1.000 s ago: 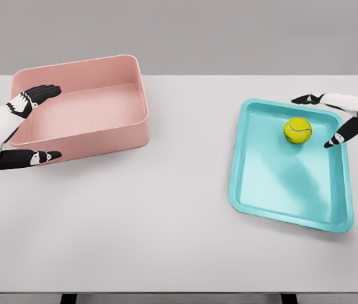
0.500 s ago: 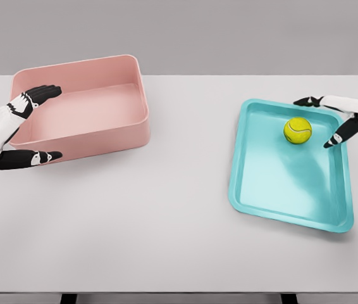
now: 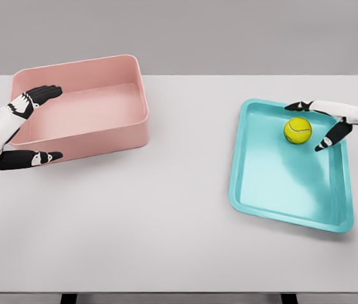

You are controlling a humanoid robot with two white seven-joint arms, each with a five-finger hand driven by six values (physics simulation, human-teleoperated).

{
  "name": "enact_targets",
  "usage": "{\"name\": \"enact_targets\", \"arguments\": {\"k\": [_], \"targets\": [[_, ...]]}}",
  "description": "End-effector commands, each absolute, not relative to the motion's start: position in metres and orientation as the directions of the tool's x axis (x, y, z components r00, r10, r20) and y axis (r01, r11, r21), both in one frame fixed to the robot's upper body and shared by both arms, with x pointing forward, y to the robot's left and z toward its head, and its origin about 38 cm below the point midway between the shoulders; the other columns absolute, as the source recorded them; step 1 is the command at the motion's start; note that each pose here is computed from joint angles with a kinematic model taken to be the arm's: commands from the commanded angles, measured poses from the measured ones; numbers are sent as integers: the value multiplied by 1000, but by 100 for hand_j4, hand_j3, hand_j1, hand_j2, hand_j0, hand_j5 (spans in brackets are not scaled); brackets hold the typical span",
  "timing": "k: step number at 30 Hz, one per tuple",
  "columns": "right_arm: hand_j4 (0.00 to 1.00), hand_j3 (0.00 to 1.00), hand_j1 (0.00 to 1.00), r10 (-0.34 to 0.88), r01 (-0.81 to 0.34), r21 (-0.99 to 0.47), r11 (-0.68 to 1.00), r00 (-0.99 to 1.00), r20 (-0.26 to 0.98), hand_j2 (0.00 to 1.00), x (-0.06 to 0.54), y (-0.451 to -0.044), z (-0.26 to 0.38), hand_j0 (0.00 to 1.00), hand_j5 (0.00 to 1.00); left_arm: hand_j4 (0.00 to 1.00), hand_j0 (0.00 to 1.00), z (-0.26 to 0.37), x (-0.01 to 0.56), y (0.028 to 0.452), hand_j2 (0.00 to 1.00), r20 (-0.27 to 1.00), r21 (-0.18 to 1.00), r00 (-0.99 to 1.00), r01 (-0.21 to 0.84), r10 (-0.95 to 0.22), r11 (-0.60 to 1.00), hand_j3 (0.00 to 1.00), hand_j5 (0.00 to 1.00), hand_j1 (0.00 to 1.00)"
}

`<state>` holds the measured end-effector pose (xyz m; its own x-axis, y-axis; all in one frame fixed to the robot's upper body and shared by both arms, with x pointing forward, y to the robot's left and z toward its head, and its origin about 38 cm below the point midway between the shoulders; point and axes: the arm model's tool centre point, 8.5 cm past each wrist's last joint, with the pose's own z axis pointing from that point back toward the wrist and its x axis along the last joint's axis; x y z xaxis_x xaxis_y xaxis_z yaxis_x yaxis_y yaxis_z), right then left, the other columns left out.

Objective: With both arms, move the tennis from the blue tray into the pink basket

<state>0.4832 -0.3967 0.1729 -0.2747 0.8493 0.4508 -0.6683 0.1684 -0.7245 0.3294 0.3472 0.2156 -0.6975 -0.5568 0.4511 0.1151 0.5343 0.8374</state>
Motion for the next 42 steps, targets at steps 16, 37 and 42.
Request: {"name": "enact_targets", "arguments": {"k": [16, 37, 42], "targets": [[100, 100, 100, 848, -664, -736, 134, -307, 431, 100, 486, -390, 173, 100, 100, 100, 100, 216, 329, 348, 100, 455, 834, -696, 117, -555, 539, 100, 100, 100], [72, 72, 72, 843, -676, -731, 91, -338, 418, 72, 486, -378, 163, 72, 72, 100, 100, 217, 329, 347, 100, 454, 834, -698, 114, -554, 540, 100, 100, 100], [46, 46, 46, 843, -671, -734, 103, -333, 422, 46, 488, -379, 167, 46, 46, 100, 100, 217, 329, 347, 100, 454, 834, -698, 114, -554, 540, 100, 100, 100]]}}
